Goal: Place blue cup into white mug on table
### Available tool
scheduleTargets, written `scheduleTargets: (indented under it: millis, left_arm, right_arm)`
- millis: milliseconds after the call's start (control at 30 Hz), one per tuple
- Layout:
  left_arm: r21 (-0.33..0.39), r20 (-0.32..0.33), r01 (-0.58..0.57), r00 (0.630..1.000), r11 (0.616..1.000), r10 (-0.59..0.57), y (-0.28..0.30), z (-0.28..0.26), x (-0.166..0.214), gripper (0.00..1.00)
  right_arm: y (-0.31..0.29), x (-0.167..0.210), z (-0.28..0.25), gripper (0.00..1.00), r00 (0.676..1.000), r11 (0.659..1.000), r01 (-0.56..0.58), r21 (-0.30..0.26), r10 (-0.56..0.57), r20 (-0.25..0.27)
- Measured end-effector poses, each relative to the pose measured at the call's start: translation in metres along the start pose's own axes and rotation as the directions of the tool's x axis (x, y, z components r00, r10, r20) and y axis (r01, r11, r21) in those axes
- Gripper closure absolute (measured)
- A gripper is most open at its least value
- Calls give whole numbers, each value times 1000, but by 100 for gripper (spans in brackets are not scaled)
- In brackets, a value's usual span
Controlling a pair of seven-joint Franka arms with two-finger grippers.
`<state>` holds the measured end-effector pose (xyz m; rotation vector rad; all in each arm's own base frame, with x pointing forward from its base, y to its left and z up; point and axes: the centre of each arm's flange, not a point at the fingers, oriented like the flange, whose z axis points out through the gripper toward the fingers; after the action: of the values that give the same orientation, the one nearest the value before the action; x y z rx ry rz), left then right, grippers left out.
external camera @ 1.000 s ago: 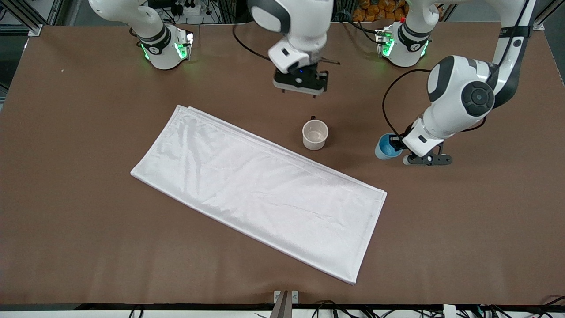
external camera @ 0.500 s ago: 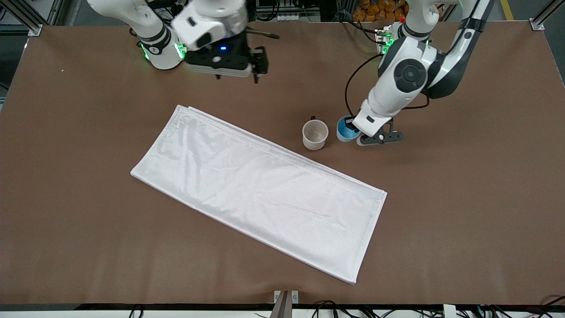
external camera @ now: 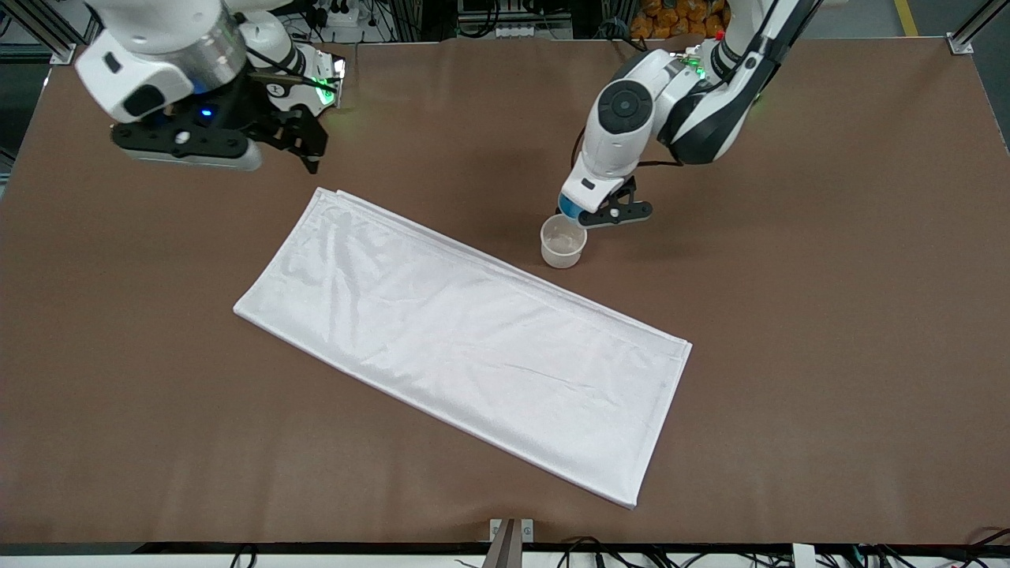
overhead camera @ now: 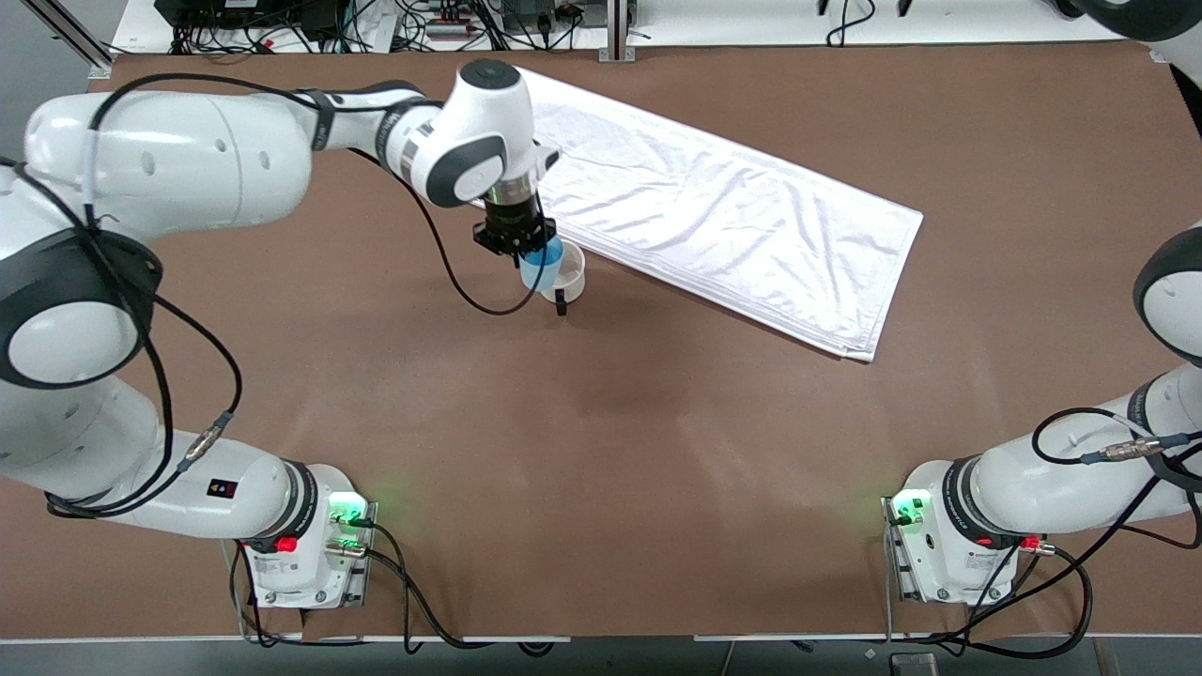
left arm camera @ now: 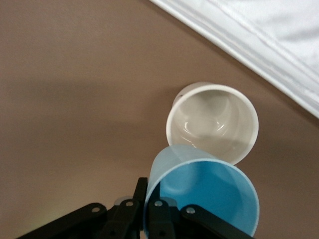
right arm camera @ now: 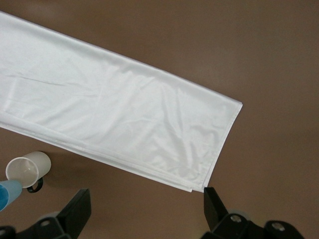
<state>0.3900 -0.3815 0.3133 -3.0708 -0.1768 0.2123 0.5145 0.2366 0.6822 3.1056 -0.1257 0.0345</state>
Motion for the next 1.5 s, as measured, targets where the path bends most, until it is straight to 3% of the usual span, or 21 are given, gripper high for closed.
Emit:
scheduleTargets:
  millis: [233, 467, 700, 1033, 1167, 1233, 1500]
  left_arm:
    - [-15, -11, 8, 1000, 1000, -8, 11, 19, 6, 96]
    - [-41, -7, 14, 1000, 999, -14, 19, 17, 17, 96]
    - [-63, -18, 17, 1000, 998, -18, 24, 7, 24, 96]
    - [-55, -29, 9, 1000, 998, -11, 26, 16, 46, 94]
    - [-61, -38, 23, 999, 998, -25, 22, 14, 61, 81]
    - [-75, -50, 38, 998, 996, -42, 19, 5, 72, 67]
    - [-131, -108, 133, 983, 982, -147, -20, -72, 140, 33]
  right_arm:
    - [69, 7, -7, 0, 993, 993, 115, -26, -116, -35]
    - [144, 23, 4, 0, 985, 985, 170, -39, -170, -14]
    - [175, 41, 38, 0, 984, 983, 179, -37, -180, -14]
    - [213, 47, 54, 0, 983, 982, 183, 35, -183, 2]
    - [216, 47, 56, 0, 982, 981, 187, 45, -187, 1]
    - [215, 48, 57, 0, 982, 981, 188, 47, -188, -6]
    - [214, 49, 56, 0, 982, 980, 189, 57, -188, -17]
